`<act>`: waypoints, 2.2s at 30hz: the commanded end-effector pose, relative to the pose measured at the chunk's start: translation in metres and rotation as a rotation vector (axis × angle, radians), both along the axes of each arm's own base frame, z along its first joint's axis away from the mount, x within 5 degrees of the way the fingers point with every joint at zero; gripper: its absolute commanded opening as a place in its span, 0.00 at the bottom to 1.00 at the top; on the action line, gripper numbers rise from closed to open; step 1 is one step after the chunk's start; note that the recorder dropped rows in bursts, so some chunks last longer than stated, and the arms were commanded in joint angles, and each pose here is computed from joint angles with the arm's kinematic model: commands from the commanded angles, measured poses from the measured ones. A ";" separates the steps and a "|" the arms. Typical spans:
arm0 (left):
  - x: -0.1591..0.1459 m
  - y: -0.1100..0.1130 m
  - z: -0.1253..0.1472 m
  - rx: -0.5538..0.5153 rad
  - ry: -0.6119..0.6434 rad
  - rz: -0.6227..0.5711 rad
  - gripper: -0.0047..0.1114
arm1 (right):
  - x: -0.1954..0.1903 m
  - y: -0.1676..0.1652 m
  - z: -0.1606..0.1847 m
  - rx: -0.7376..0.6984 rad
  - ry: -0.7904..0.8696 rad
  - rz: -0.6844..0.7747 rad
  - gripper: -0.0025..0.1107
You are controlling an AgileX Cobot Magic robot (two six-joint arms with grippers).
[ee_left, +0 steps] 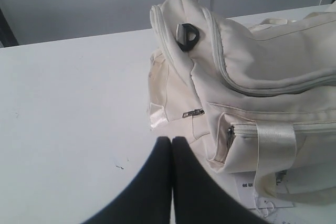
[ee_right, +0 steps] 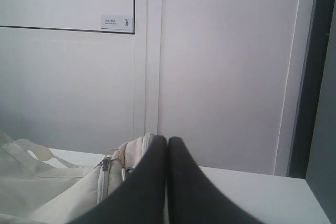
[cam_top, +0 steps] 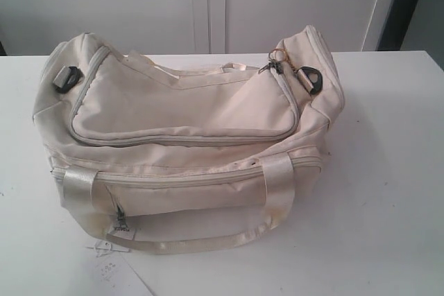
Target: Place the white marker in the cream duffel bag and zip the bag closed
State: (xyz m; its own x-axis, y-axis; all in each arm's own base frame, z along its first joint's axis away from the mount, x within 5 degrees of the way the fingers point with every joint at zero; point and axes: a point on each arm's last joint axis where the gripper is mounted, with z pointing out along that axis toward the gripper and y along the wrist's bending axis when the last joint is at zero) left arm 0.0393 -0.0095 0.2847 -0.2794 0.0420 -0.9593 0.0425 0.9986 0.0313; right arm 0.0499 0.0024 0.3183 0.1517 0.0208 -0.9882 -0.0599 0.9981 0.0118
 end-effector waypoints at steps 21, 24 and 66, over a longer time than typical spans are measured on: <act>0.003 0.006 -0.003 -0.020 -0.070 0.070 0.04 | 0.000 0.000 -0.002 0.008 0.001 0.005 0.02; 0.005 0.008 -0.011 -0.038 -0.120 0.091 0.04 | 0.000 0.000 -0.002 0.008 0.001 0.005 0.02; 0.013 0.011 -0.117 -0.071 0.064 0.126 0.04 | 0.000 0.000 -0.002 0.008 0.001 0.005 0.02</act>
State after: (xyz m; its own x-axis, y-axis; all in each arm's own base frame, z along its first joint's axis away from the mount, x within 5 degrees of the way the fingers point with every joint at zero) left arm 0.0522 0.0013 0.1681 -0.3438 -0.0614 -0.9371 -0.0809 0.9961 -0.0355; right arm 0.0499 0.0024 0.3183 0.1515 0.0233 -0.9882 -0.0606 0.9981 0.0143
